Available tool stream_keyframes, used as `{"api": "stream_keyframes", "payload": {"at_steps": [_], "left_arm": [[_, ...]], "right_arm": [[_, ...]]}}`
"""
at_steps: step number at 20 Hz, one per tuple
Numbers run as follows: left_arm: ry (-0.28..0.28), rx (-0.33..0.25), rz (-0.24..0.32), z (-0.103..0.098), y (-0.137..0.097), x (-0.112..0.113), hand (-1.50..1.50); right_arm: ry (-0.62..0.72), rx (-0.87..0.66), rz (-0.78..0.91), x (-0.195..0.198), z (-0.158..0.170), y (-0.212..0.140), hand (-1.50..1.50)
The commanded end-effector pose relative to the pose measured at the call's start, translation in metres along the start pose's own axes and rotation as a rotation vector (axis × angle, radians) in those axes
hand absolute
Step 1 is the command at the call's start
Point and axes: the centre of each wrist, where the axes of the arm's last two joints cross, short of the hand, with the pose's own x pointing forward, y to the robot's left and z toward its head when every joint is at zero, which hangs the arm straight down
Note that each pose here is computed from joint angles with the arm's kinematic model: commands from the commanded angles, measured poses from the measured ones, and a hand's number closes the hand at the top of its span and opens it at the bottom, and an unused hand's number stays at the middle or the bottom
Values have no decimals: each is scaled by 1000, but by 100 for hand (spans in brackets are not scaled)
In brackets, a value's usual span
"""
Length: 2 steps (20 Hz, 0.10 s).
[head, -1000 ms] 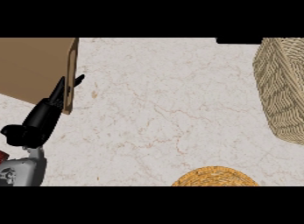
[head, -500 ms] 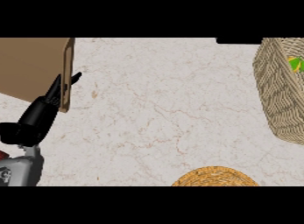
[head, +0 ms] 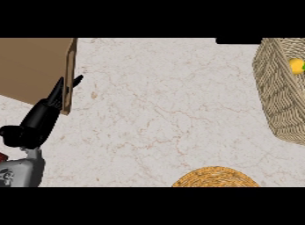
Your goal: Pick the lemon from the placemat and place it in the basket
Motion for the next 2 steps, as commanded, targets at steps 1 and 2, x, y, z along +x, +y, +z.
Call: {"api": "stream_keyframes", "payload": {"at_steps": [1, 2], "left_arm": [[-14, -6, -3, -3, 9, -1, 0], [11, 12, 2, 1, -1, 2, 0]], "right_arm": [[74, -34, -103, 17, -18, -38, -150], [104, 1, -101, -3, -3, -53, -150]]}}
